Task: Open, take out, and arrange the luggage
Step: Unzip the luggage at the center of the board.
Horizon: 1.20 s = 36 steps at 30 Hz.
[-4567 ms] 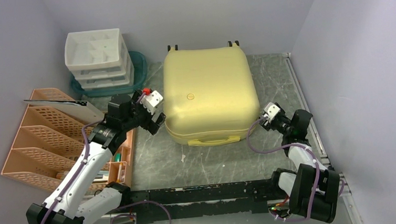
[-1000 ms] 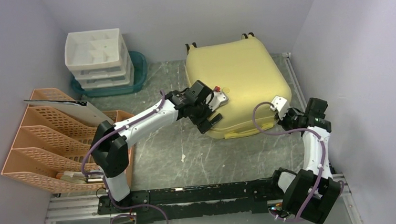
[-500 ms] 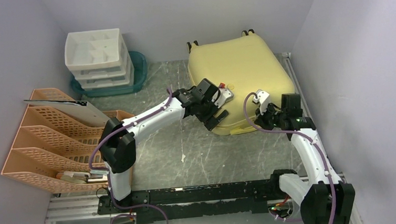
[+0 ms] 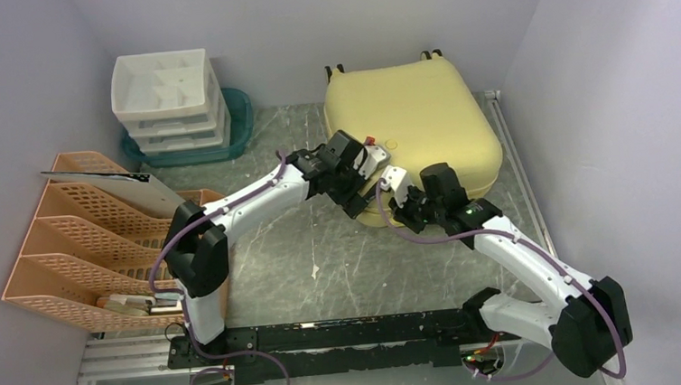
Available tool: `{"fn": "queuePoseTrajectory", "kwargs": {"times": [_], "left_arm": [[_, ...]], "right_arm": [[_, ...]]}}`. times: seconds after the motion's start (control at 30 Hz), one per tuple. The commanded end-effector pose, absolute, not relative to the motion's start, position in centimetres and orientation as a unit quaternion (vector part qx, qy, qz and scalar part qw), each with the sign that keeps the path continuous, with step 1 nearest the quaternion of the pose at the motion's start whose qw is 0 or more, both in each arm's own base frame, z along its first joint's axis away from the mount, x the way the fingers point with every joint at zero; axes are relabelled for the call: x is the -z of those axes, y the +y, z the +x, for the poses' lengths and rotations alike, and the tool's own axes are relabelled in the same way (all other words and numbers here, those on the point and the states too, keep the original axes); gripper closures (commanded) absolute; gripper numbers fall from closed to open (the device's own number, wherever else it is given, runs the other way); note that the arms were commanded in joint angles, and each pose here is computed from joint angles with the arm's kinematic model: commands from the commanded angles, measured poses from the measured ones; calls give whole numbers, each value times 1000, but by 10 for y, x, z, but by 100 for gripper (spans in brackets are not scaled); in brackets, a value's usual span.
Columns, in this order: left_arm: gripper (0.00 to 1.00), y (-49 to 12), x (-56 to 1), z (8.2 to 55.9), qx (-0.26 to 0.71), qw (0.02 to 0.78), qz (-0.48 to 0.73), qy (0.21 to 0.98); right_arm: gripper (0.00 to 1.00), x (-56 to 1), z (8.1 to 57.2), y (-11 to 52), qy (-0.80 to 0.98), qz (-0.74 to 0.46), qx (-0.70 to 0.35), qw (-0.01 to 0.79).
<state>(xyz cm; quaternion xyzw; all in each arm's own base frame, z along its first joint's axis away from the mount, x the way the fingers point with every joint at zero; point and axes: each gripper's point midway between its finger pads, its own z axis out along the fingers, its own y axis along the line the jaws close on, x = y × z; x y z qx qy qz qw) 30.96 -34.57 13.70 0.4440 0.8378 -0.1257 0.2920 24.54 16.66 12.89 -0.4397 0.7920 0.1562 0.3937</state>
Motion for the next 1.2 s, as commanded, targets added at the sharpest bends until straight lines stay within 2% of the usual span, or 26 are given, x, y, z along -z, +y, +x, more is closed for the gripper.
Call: {"fn": "queuePoseTrajectory", "kwargs": {"times": [0.0, 0.2, 0.33, 0.53, 0.8, 0.97, 1.17], "left_arm": [[1, -376, -181, 369, 158, 433, 380, 802], [1, -354, -201, 376, 181, 442, 375, 795], [1, -348, -217, 368, 197, 454, 388, 778], [1, -348, -229, 349, 217, 461, 409, 757], [1, -367, -233, 311, 183, 481, 444, 734], [1, -374, -234, 303, 119, 511, 445, 726], [1, -382, -236, 299, 75, 526, 435, 727]], "right_arm": [[86, -186, 238, 235, 703, -473, -266, 460], [50, -193, 217, 233, 675, -510, -282, 453], [36, -202, 202, 230, 651, -531, -291, 458], [33, -221, 209, 217, 648, -523, -265, 485], [32, -265, 268, 158, 696, -412, -92, 581], [23, -296, 299, 105, 715, -302, 23, 630], [11, -323, 313, 68, 719, -209, 89, 657]]}}
